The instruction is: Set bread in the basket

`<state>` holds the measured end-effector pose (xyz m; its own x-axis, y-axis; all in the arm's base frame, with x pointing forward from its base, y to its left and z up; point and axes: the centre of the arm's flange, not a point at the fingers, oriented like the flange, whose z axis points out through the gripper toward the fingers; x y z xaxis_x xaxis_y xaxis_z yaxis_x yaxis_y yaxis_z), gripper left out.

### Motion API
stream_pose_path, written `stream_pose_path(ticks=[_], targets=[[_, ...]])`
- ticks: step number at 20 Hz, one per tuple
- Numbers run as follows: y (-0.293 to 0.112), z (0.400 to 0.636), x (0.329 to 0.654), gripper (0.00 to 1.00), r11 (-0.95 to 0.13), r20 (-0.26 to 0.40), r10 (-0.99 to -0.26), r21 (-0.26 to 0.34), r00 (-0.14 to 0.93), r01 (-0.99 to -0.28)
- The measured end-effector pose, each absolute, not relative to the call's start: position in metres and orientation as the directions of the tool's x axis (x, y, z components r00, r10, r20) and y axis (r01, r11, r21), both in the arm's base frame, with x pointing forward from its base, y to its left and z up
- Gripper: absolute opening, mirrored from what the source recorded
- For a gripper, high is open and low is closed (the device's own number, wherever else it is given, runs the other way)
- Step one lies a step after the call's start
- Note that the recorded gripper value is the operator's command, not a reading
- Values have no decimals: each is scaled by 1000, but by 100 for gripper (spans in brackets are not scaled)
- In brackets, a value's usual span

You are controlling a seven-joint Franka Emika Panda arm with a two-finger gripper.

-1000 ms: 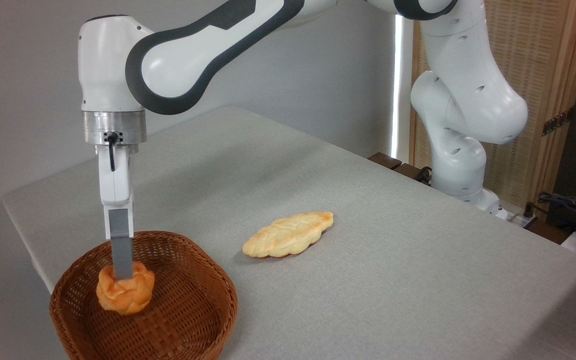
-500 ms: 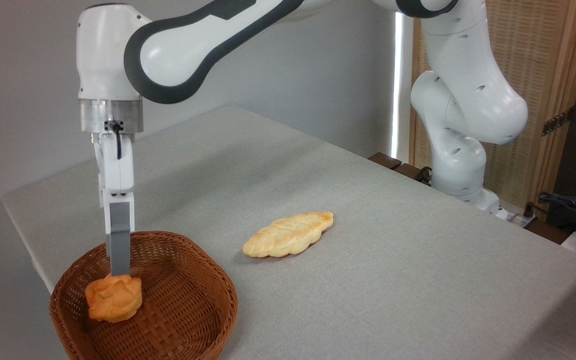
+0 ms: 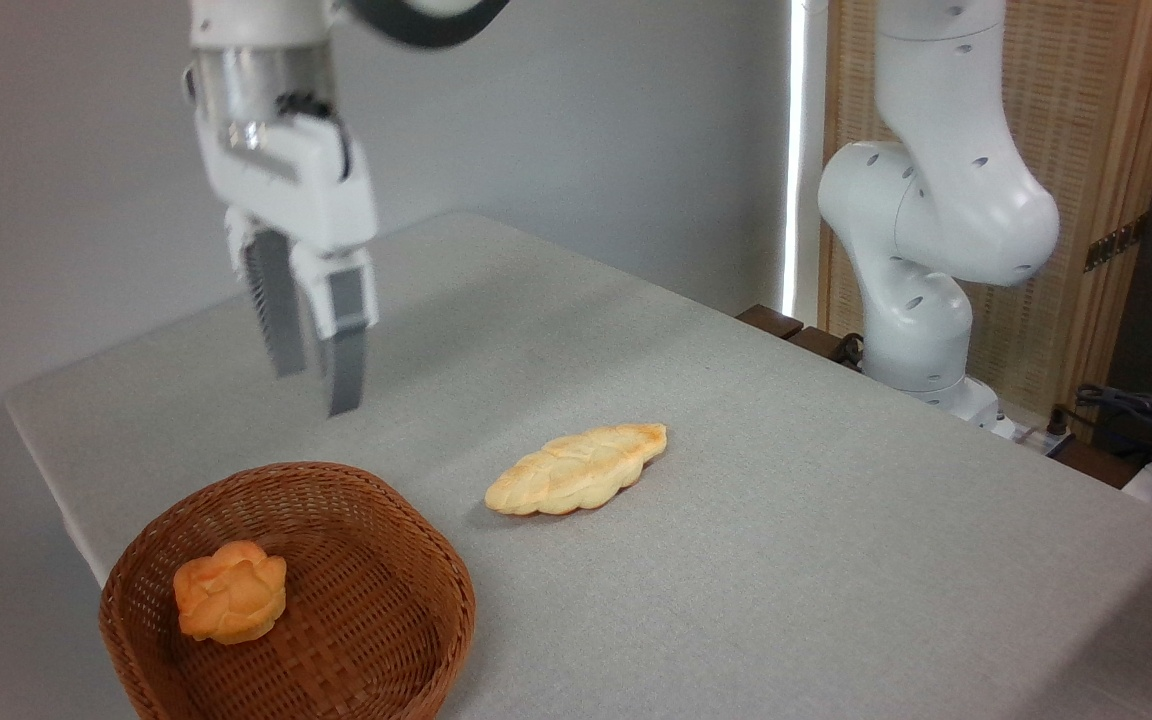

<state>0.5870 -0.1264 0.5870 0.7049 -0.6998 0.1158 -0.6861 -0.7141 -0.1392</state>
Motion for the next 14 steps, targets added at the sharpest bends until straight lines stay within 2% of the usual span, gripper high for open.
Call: stream_pose_path(ticks=[3,5,9,14], targets=[[-105,609,563,100,-713,88,-701,-68,708,-698],[-102,612,552,100,-713,47,-701,-38,711,-700],[-100,610,548,100,-714,16,-700,-17,714,-700],[-75,613,552,100,-741,21,-672,-17,740,-672]])
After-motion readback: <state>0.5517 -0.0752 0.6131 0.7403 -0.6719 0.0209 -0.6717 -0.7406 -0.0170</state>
